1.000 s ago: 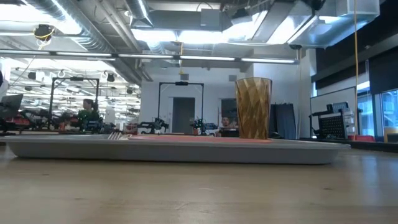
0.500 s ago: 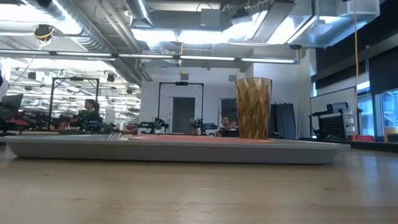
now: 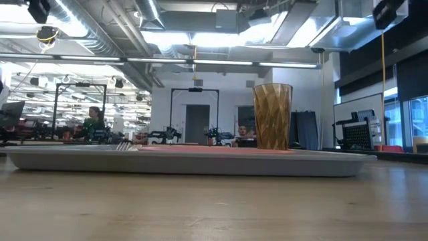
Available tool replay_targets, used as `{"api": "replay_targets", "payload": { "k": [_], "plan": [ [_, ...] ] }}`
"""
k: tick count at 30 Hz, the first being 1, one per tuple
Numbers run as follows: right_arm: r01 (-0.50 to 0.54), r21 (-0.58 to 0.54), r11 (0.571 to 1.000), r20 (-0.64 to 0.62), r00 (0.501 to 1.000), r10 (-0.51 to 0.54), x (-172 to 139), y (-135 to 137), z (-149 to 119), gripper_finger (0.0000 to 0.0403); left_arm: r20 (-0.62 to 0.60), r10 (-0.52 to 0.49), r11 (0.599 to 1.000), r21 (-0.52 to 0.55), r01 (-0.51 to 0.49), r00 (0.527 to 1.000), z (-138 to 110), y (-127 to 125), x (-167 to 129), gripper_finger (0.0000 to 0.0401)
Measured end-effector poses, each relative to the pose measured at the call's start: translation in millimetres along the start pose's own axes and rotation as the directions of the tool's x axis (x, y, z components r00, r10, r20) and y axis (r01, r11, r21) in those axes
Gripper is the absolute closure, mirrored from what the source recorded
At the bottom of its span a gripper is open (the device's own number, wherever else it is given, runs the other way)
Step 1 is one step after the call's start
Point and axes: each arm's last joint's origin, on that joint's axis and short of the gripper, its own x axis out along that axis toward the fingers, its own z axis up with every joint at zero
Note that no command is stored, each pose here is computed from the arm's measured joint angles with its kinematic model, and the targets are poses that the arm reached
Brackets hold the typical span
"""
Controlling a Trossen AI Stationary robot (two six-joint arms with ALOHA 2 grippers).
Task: Pick and place plate/cup/fork/spoon on tray
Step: Return to Home Position
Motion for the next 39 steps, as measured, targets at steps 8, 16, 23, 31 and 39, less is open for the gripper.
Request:
{"api": "replay_targets", "payload": {
  "k": [8, 16, 23, 31, 39],
  "plan": [
    [-0.035, -0.044, 0.998, 0.163, 0.986, 0.041, 9, -8, -34, 0.0398, 0.063, -0.061, 0.998, 0.011, 0.061, 0.996, -13, -6, 20, 0.0401],
    [-0.087, -0.071, 0.994, 0.24, 0.966, 0.102, 20, -13, -60, 0.0398, 0.047, -0.087, 0.995, 0.048, 0.084, 0.995, -56, -10, 54, 0.0401],
    [-0.101, -0.041, 0.994, 0.212, 0.971, 0.107, 30, -18, -88, 0.0398, 0.052, -0.115, 0.993, 0.042, 0.112, 0.992, -97, -9, 76, 0.0401],
    [-0.128, -0.016, 0.992, 0.265, 0.956, 0.128, 37, -24, -112, 0.0398, 0.12, -0.176, 0.984, -0.004, 0.177, 0.977, -137, -5, 91, 0.0401],
    [-0.131, -0.056, 0.99, 0.203, 0.969, 0.14, 38, -24, -117, 0.0398, 0.103, -0.207, 0.978, -0.017, 0.209, 0.973, -151, -4, 93, 0.0401]
  ]
}}
